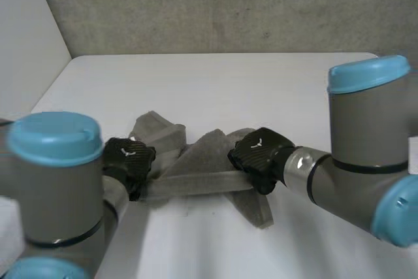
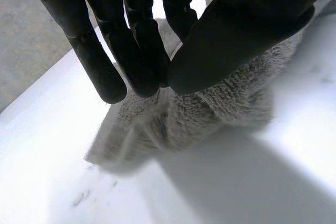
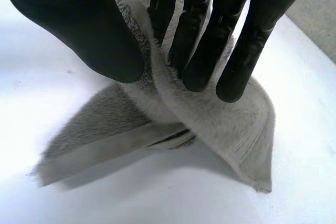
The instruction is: Fold the laundry
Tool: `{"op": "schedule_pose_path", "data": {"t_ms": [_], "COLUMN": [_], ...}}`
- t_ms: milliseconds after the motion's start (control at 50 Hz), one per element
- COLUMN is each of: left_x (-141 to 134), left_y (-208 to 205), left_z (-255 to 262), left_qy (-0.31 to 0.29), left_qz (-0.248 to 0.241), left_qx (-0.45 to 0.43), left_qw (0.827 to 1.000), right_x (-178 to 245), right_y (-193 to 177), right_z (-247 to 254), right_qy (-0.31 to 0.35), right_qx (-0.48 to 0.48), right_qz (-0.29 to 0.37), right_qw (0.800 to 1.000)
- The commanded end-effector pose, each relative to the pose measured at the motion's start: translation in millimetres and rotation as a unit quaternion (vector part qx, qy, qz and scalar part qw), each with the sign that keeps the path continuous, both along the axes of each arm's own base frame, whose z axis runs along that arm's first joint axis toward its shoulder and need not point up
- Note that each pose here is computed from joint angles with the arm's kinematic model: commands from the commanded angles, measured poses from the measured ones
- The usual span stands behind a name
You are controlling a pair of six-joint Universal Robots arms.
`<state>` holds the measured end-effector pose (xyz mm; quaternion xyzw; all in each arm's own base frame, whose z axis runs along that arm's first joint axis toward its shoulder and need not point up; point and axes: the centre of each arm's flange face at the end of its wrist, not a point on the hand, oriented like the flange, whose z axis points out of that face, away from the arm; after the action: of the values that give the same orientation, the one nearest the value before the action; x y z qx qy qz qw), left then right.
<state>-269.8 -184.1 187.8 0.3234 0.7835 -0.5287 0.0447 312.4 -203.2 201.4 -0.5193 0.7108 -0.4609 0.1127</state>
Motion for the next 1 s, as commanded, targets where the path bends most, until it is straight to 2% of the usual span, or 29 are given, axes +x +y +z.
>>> {"op": "schedule_pose_path", "data": {"t_ms": [20, 60, 80, 100, 120, 140, 160, 180, 200, 220, 240, 260, 280, 320, 380, 420, 440, 460, 480, 540, 560, 580, 600, 620, 640, 720, 740, 780, 1000], "left_x": [-35.3, -46.3, -57.6, -68.2, -68.3, -77.2, -83.1, -83.1, -85.5, -85.5, -85.6, -82.4, -82.4, -77.3, -72.1, -66.2, -66.2, -65.2, -63.3, -60.7, -58.3, -55.7, -55.7, -53.3, -50.2, -44.1, -40.2, -36.4, -25.9], "left_y": [-50.7, -65.6, -80.4, -94.2, -94.4, -105.7, -113.4, -113.5, -116.7, -116.7, -117.0, -115.5, -115.5, -110.9, -109.1, -105.5, -105.5, -103.2, -101.6, -99.4, -97.6, -94.7, -94.7, -89.8, -84.5, -73.3, -67.2, -61.7, -5.9], "left_z": [1.1, 17.3, 40.2, 68.4, 68.7, 103.6, 140.6, 141.0, 176.4, 176.8, 207.1, 231.9, 232.2, 252.8, 253.3, 229.4, 229.3, 210.9, 192.0, 173.4, 153.3, 130.3, 130.1, 107.7, 84.9, 45.0, 28.5, 12.0, -40.2], "left_qy": [0.016, 0.038, 0.067, 0.099, 0.099, 0.133, 0.169, 0.170, 0.205, 0.205, 0.238, 0.267, 0.267, 0.291, 0.289, 0.266, 0.266, 0.250, 0.235, 0.220, 0.206, 0.189, 0.189, 0.172, 0.154, 0.125, 0.113, 0.102, 0.038], "left_qz": [-0.015, -0.016, -0.015, -0.015, -0.015, -0.014, -0.010, -0.010, -0.005, -0.005, 0.000, 0.010, 0.011, 0.016, 0.020, 0.022, 0.022, 0.018, 0.016, 0.016, 0.016, 0.016, 0.016, 0.011, 0.008, 0.004, 0.003, 0.003, -0.030], "left_qx": [-0.080, -0.121, -0.169, -0.223, -0.223, -0.281, -0.340, -0.341, -0.396, -0.396, -0.443, -0.480, -0.481, -0.516, -0.514, -0.483, -0.483, -0.464, -0.444, -0.425, -0.403, -0.377, -0.377, -0.351, -0.326, -0.283, -0.266, -0.248, -0.141], "left_qw": [0.997, 0.992, 0.983, 0.970, 0.970, 0.950, 0.925, 0.925, 0.895, 0.895, 0.864, 0.836, 0.835, 0.805, 0.807, 0.834, 0.834, 0.850, 0.865, 0.878, 0.892, 0.907, 0.907, 0.920, 0.933, 0.951, 0.957, 0.963, 0.989], "right_x": [31.6, 39.2, 45.3, 45.4, 49.5, 51.5, 51.5, 51.6, 51.6, 50.7, 48.5, 48.5, 46.1, 45.9, 44.8, 45.0, 44.7, 44.6, 44.6, 44.8, 44.6, 44.6, 43.8, 42.8, 42.8, 35.1, 35.1, 26.0, -4.5], "right_y": [-45.1, -59.7, -75.6, -75.8, -91.5, -104.2, -104.4, -112.0, -112.0, -114.2, -111.7, -111.7, -107.8, -104.7, -104.6, -104.1, -103.1, -101.9, -101.8, -97.4, -94.2, -94.2, -90.4, -85.4, -85.3, -63.0, -63.0, -47.9, -3.6], "right_z": [11.9, 27.5, 49.0, 49.2, 77.3, 106.4, 106.7, 135.3, 135.6, 163.3, 186.3, 186.6, 201.1, 205.6, 195.9, 186.3, 174.6, 162.1, 161.9, 134.7, 119.8, 119.7, 103.9, 86.7, 86.5, 31.0, 30.8, 1.0, -49.0], "right_qy": [-0.052, -0.079, -0.111, -0.111, -0.149, -0.187, -0.187, -0.231, -0.231, -0.275, -0.309, -0.310, -0.330, -0.336, -0.322, -0.311, -0.298, -0.285, -0.284, -0.257, -0.242, -0.241, -0.225, -0.207, -0.206, -0.139, -0.139, -0.098, -0.019], "right_qx": [-0.103, -0.154, -0.215, -0.216, -0.285, -0.355, -0.356, -0.415, -0.416, -0.468, -0.507, -0.508, -0.534, -0.542, -0.531, -0.519, -0.504, -0.488, -0.488, -0.454, -0.434, -0.434, -0.409, -0.382, -0.381, -0.280, -0.280, -0.213, -0.099], "right_qz": [0.001, -0.007, -0.027, -0.027, -0.056, -0.086, -0.086, -0.110, -0.111, -0.124, -0.127, -0.127, -0.124, -0.116, -0.105, -0.099, -0.094, -0.087, -0.087, -0.069, -0.060, -0.060, -0.051, -0.043, -0.043, -0.025, -0.025, -0.023, -0.017], "right_qw": [0.993, 0.985, 0.970, 0.970, 0.945, 0.912, 0.912, 0.873, 0.873, 0.831, 0.794, 0.794, 0.768, 0.761, 0.777, 0.790, 0.805, 0.821, 0.821, 0.850, 0.866, 0.866, 0.883, 0.900, 0.900, 0.950, 0.950, 0.972, 0.995]}}
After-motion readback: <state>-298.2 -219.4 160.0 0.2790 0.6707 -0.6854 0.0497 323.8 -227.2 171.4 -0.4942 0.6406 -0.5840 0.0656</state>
